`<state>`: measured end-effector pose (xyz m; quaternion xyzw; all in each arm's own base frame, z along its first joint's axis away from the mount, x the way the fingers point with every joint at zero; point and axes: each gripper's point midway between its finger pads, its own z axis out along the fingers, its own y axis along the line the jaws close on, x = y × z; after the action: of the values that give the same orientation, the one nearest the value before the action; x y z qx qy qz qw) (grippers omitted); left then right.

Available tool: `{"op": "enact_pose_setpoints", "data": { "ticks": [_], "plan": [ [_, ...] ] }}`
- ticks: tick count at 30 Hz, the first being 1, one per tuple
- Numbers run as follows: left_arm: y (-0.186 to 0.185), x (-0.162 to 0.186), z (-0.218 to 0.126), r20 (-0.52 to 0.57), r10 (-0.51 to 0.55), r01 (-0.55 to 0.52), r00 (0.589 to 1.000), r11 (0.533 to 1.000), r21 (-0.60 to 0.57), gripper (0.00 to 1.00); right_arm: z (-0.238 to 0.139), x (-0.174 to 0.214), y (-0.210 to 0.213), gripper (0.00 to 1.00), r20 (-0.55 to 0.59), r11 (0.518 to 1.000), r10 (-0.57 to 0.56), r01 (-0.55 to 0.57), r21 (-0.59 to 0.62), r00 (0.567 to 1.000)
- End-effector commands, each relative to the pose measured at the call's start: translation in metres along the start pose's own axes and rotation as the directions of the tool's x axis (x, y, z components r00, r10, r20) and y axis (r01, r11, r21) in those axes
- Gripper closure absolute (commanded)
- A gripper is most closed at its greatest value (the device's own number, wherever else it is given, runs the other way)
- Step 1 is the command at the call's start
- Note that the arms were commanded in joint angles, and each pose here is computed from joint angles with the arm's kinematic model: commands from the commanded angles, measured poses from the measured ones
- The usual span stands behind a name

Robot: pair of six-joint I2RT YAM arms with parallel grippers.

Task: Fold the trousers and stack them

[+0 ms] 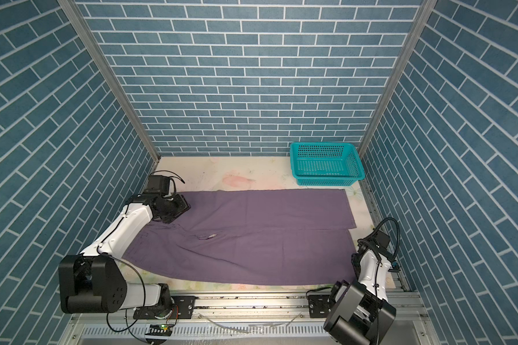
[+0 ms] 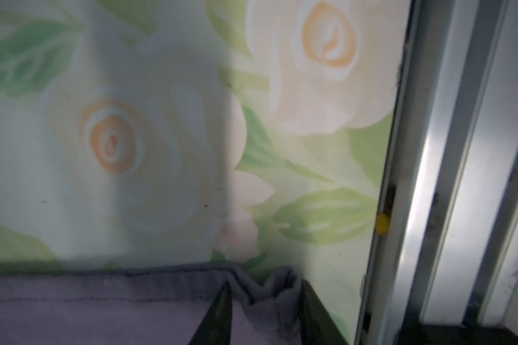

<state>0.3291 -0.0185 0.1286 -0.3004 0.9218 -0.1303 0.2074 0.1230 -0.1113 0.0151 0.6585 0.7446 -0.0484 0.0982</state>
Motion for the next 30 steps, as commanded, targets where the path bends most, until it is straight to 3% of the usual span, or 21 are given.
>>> {"op": "enact_pose_setpoints", "data": {
  "ticks": [1, 3, 9, 10, 14, 24, 30],
  "plan": [
    [0.019, 0.003, -0.011, 0.001, -0.065, 0.065, 0.998, 0.998, -0.019, 0.31, 0.006, 0.001, -0.005, 0.86, -0.011, 0.999, 0.028, -0.028, 0.023, 1.000],
    [0.031, -0.001, -0.023, 0.028, -0.099, 0.099, 0.995, 0.995, -0.031, 0.28, 0.006, 0.003, -0.002, 1.00, -0.030, 0.999, 0.036, -0.036, 0.001, 0.999],
    [0.100, 0.003, -0.077, 0.248, -0.206, 0.264, 0.947, 0.937, -0.229, 0.29, 0.002, 0.000, 0.015, 1.00, -0.027, 0.995, 0.028, -0.030, -0.093, 0.999],
    [0.107, 0.005, -0.084, 0.278, -0.222, 0.291, 0.935, 0.927, -0.239, 0.27, 0.002, -0.001, 0.016, 1.00, -0.026, 0.995, 0.022, -0.024, -0.098, 0.999],
    [0.136, 0.016, -0.100, 0.358, -0.262, 0.376, 0.896, 0.877, -0.299, 0.01, 0.002, 0.000, 0.021, 1.00, -0.040, 0.992, 0.018, -0.023, -0.124, 0.999],
    [0.192, 0.045, -0.035, 0.279, -0.470, 0.542, 0.837, 0.778, -0.316, 0.01, 0.011, 0.006, 0.035, 1.00, -0.137, 0.983, 0.037, -0.061, -0.172, 0.990],
    [0.213, 0.050, -0.025, 0.312, -0.462, 0.555, 0.830, 0.738, -0.384, 0.01, 0.011, -0.005, 0.036, 1.00, -0.163, 0.979, 0.075, -0.104, -0.177, 0.984]
  ]
}}
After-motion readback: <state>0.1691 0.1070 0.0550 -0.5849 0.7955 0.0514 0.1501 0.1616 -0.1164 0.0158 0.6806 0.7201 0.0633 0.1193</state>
